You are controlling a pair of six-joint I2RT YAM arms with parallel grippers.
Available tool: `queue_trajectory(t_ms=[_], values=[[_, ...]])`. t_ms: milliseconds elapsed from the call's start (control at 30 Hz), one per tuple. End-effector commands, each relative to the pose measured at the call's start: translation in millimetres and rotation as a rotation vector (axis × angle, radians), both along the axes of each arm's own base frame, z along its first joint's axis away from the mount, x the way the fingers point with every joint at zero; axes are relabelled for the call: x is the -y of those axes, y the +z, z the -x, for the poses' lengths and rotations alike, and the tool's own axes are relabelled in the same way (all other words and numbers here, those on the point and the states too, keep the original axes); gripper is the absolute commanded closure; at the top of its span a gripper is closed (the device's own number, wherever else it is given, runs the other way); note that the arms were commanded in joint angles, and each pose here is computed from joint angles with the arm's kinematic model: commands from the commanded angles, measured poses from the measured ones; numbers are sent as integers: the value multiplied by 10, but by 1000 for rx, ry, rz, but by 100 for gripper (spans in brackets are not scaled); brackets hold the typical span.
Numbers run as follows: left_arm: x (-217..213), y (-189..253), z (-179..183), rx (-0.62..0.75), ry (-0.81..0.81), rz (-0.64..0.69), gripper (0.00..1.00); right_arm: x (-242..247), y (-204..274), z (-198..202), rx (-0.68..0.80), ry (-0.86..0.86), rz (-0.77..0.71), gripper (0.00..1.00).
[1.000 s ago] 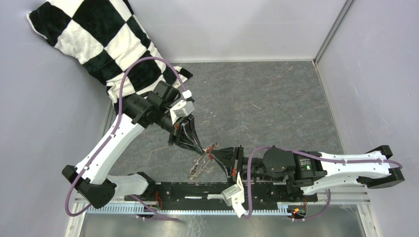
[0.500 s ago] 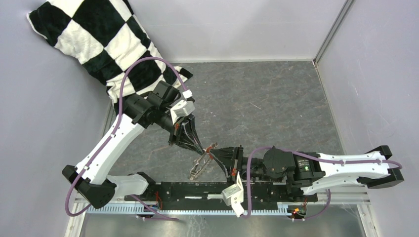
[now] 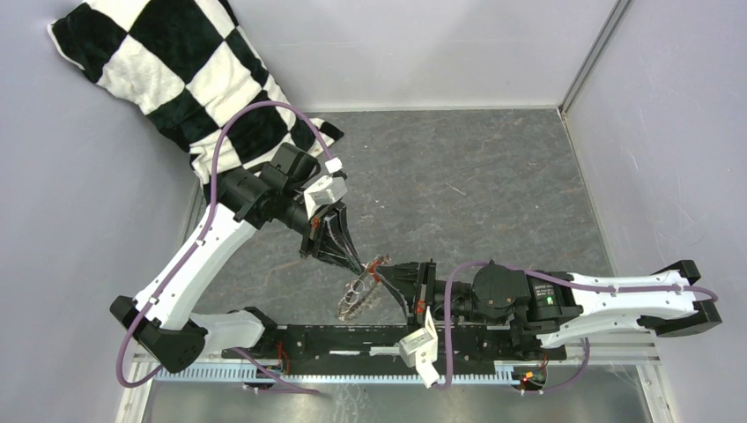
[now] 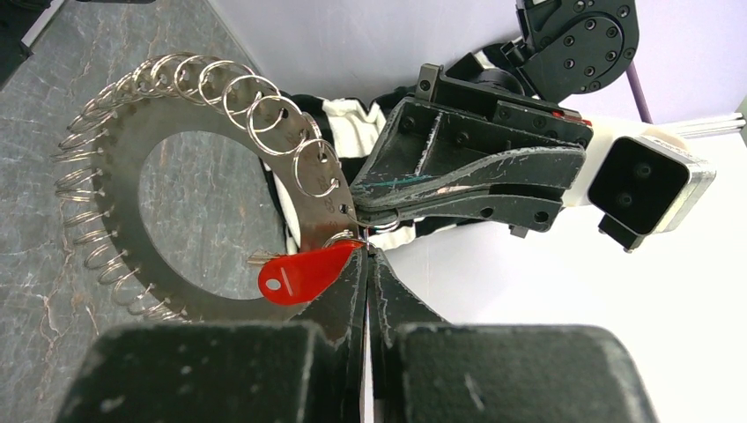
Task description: Put the keys on the keyring
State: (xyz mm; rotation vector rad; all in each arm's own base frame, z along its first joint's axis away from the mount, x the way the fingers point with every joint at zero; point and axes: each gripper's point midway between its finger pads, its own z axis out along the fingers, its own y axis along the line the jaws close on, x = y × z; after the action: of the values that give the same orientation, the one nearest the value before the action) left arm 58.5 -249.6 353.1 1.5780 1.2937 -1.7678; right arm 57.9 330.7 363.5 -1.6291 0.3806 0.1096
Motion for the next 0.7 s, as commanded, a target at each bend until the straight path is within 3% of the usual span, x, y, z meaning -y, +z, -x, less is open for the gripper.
queue_trajectory(t_ms=[0,367,667], values=[[-14,88,19,-9,-8,34,98,-11,56,57,-18,27,-44,99],[-19,17,-3,-4,14,3,98,-36,47,-8,-10,-12,-68,99],[-55,32,85,-11,-19,50,98,110,47,-143,4,-91,-98,99]])
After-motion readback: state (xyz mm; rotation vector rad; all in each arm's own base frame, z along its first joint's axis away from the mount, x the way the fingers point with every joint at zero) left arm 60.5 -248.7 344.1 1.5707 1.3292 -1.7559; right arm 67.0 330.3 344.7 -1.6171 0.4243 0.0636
